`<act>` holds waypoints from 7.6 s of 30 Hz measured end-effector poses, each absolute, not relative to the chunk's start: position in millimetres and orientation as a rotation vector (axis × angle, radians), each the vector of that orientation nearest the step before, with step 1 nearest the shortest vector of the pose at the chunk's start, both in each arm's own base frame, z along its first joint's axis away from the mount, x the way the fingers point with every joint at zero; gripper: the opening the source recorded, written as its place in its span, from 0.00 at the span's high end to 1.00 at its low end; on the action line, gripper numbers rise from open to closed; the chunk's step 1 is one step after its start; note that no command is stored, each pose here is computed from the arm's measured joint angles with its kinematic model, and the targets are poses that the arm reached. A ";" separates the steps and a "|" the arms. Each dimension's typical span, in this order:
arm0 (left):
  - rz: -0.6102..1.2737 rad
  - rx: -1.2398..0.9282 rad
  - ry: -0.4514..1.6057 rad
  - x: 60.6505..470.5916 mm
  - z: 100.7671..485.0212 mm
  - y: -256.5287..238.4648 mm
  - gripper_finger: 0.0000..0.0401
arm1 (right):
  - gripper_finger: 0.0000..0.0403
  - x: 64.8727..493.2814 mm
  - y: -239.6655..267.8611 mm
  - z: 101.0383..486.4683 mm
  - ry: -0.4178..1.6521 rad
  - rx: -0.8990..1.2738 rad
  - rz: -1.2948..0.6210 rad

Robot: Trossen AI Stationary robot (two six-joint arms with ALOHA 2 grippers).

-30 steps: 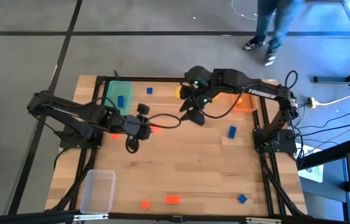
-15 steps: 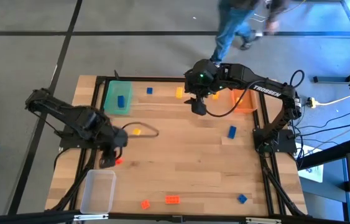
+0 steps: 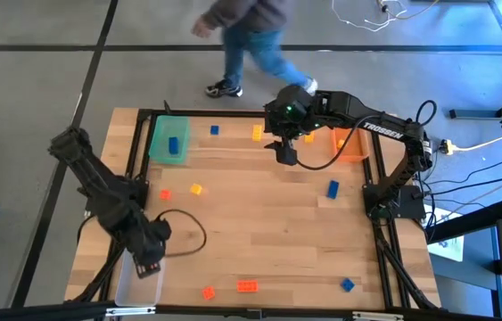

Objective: Sort & place blocks by color
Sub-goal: Put the orange game piece into the transparent bin, then put the yellow game piece into the orange bin

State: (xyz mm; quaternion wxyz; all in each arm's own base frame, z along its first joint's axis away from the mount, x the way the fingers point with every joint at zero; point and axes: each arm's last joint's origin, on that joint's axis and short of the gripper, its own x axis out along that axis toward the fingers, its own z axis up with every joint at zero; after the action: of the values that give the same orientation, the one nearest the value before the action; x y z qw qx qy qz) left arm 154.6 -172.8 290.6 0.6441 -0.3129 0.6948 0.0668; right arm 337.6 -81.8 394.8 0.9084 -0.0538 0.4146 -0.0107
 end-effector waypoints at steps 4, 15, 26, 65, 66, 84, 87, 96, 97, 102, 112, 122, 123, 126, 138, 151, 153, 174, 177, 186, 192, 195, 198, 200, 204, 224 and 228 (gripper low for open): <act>0.221 -0.664 1.632 154.5 274.0 -190.6 0.80 | 0.42 337.7 -81.8 394.8 0.855 -0.111 -0.022; 0.309 -0.532 1.724 155.0 237.0 -220.9 0.80 | 0.42 337.8 -81.9 394.7 0.855 -0.111 -0.022; 0.343 -0.440 1.757 151.3 218.3 -233.8 0.63 | 0.42 337.9 -81.9 394.7 0.854 -0.108 -0.024; 0.931 -0.862 1.066 198.1 300.3 -37.8 0.61 | 0.42 307.7 -107.4 379.7 1.120 0.064 -0.104; 0.941 -0.852 1.052 199.6 300.5 -32.3 0.61 | 0.42 307.5 -108.8 379.8 1.117 0.064 -0.108; 0.887 -0.940 0.952 223.1 300.7 23.4 0.61 | 0.42 310.7 -115.5 382.5 1.058 0.052 -0.128; 0.900 -0.945 0.946 222.7 300.7 26.2 0.61 | 0.42 312.0 -116.0 383.3 1.042 0.047 -0.131; 0.913 -0.942 0.965 224.8 297.5 27.2 0.61 | 0.42 314.9 -116.9 385.1 1.008 0.037 -0.136; 0.912 -0.943 0.966 224.9 297.4 27.1 0.61 | 0.42 315.2 -117.0 385.3 1.004 0.036 -0.136; 0.923 -1.005 0.952 225.6 297.6 26.6 0.58 | 0.42 316.7 -117.5 386.3 0.985 0.031 -0.139; 0.958 -1.059 1.079 231.9 283.8 25.3 0.39 | 0.42 317.2 -117.7 386.7 0.978 0.029 -0.140; 1.032 -0.894 1.286 255.1 244.8 28.5 0.31 | 0.42 318.4 -118.2 387.7 0.962 0.025 -0.143; 1.022 -0.871 1.317 258.0 239.9 28.7 0.31 | 0.42 318.5 -118.2 387.8 0.961 0.024 -0.143; 1.036 -0.855 1.384 265.1 225.6 29.0 0.31 | 0.42 318.6 -118.3 387.9 0.958 0.024 -0.143; 1.059 -0.795 1.442 281.5 185.9 29.9 0.31 | 0.42 320.5 -119.0 389.3 0.934 0.017 -0.147; 0.993 -0.850 1.352 269.9 140.0 28.2 0.31 | 0.42 320.8 -119.1 389.6 0.930 0.016 -0.148; 0.988 -0.853 1.345 267.7 135.8 27.9 0.31 | 0.42 320.8 -119.0 389.6 0.930 0.016 -0.147; 0.999 -0.828 1.361 268.6 137.5 28.3 0.46 | 0.42 320.9 -119.1 389.7 0.928 0.016 -0.148; 0.968 -0.830 1.354 270.7 137.4 28.2 0.57 | 0.42 321.0 -119.0 389.7 0.928 0.015 -0.147; 0.870 -0.738 1.380 272.1 142.0 28.4 0.68 | 0.42 321.0 -119.0 389.7 0.928 0.015 -0.148; 0.716 -0.735 1.301 281.1 179.0 28.2 0.68 | 0.42 321.1 -119.1 389.8 0.926 0.015 -0.148; 0.614 -0.736 1.250 281.6 205.3 26.9 0.68 | 0.42 321.2 -119.1 390.3 0.922 0.014 -0.148; 0.532 -0.739 1.158 281.1 236.4 26.3 0.68 | 0.42 321.3 -119.1 390.4 0.921 0.013 -0.148; 0.486 -0.735 1.094 279.5 254.9 27.0 0.68 | 0.42 322.0 -119.4 390.9 0.912 0.011 -0.150; 0.425 -0.721 0.973 275.2 290.5 33.5 0.68 | 0.42 324.4 -120.3 393.0 0.878 0.002 -0.155; 0.181 -0.472 0.851 252.8 363.1 79.6 0.68 | 0.42 338.0 -124.2 403.6 0.701 -0.076 -0.117; 0.128 -0.460 0.836 249.8 363.8 88.8 0.68 | 0.42 342.2 -119.3 399.4 0.691 -0.198 0.066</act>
State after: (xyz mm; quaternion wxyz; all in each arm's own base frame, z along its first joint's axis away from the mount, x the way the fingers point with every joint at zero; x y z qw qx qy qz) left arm 249.8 88.8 363.8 0.8864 -0.2212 0.4019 0.0615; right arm 342.2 -119.3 399.4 0.9355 -0.0968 0.3382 0.0322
